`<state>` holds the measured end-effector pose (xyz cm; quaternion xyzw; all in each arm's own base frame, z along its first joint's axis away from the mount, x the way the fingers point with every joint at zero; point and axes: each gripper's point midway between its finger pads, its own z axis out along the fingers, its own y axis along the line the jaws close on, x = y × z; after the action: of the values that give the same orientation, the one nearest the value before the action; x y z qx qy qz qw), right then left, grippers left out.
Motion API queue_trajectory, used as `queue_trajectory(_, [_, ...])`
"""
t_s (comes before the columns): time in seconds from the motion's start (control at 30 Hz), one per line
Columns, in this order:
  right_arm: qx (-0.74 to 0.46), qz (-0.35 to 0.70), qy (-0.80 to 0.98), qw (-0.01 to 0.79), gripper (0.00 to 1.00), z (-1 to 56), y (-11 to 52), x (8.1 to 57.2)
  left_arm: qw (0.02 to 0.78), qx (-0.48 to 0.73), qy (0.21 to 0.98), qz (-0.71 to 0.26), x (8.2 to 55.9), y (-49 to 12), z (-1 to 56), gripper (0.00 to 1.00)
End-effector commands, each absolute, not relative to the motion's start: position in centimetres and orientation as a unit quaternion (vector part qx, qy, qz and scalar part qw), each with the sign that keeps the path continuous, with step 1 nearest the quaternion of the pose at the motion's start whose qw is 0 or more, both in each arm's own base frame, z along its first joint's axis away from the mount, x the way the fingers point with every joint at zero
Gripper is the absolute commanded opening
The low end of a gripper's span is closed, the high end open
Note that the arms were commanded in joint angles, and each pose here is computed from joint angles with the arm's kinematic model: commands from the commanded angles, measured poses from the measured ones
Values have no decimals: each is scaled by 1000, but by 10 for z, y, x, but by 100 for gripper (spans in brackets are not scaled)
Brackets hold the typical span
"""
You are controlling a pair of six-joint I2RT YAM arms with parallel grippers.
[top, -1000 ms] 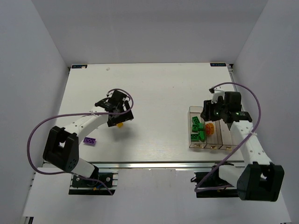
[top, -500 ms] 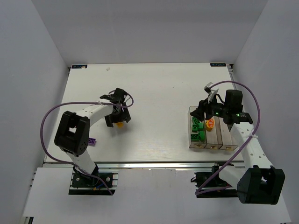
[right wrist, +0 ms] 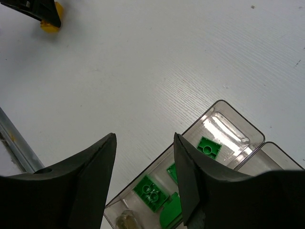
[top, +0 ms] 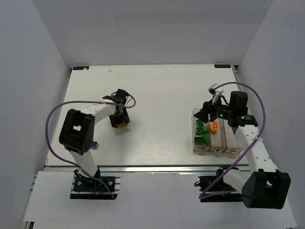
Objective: Sort the legos into containers by color
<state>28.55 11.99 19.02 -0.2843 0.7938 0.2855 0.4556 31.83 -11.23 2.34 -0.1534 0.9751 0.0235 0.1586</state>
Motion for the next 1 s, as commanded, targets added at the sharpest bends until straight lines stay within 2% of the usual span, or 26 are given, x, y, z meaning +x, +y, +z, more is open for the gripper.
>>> queue_trajectory(0.0, [-289, 277, 780, 481, 57, 208, 120, 291, 182, -157, 971, 7, 335, -114, 34, 60])
queue_trajectory(0.13, [-286, 277, 782, 480, 57, 208, 119, 290, 173, -154, 973, 6, 332, -115, 29, 55])
queue_trajectory(0.27, [-285, 276, 782, 480, 57, 210, 118, 289, 174, -151, 973, -3, 332, -118, 29, 37])
queue_trajectory(0.3, [-286, 276, 782, 480, 57, 210, 119, 289, 180, -148, 972, -11, 335, -120, 33, 29])
queue_trajectory(0.37, [-284, 274, 783, 481, 57, 210, 118, 289, 185, -139, 972, -42, 338, -131, 41, 21])
queue_trajectory(0.43, [-275, 275, 786, 480, 57, 211, 118, 290, 222, -111, 964, -96, 351, -153, 68, 15])
queue_trajectory(0.53, [-234, 267, 802, 481, 55, 212, 113, 297, 252, -50, 934, -248, 357, -210, 115, 10])
queue_trajectory(0.6, [-199, 251, 814, 484, 39, 213, 106, 305, 250, -9, 905, -345, 350, -254, 145, 7])
queue_trajectory(0.63, [-173, 252, 820, 484, 20, 215, 103, 310, 252, 5, 895, -369, 351, -268, 156, 5])
queue_trajectory(0.7, [-127, 228, 831, 492, 2, 219, 92, 322, 234, 37, 875, -423, 340, -303, 174, 1])
queue_trajectory(0.83, [-68, 193, 835, 512, 0, 236, 75, 337, 204, 94, 838, -498, 331, -362, 200, 0])
queue_trajectory(0.97, [-10, 157, 834, 529, 0, 251, 49, 346, 179, 152, 813, -533, 333, -419, 211, 0])
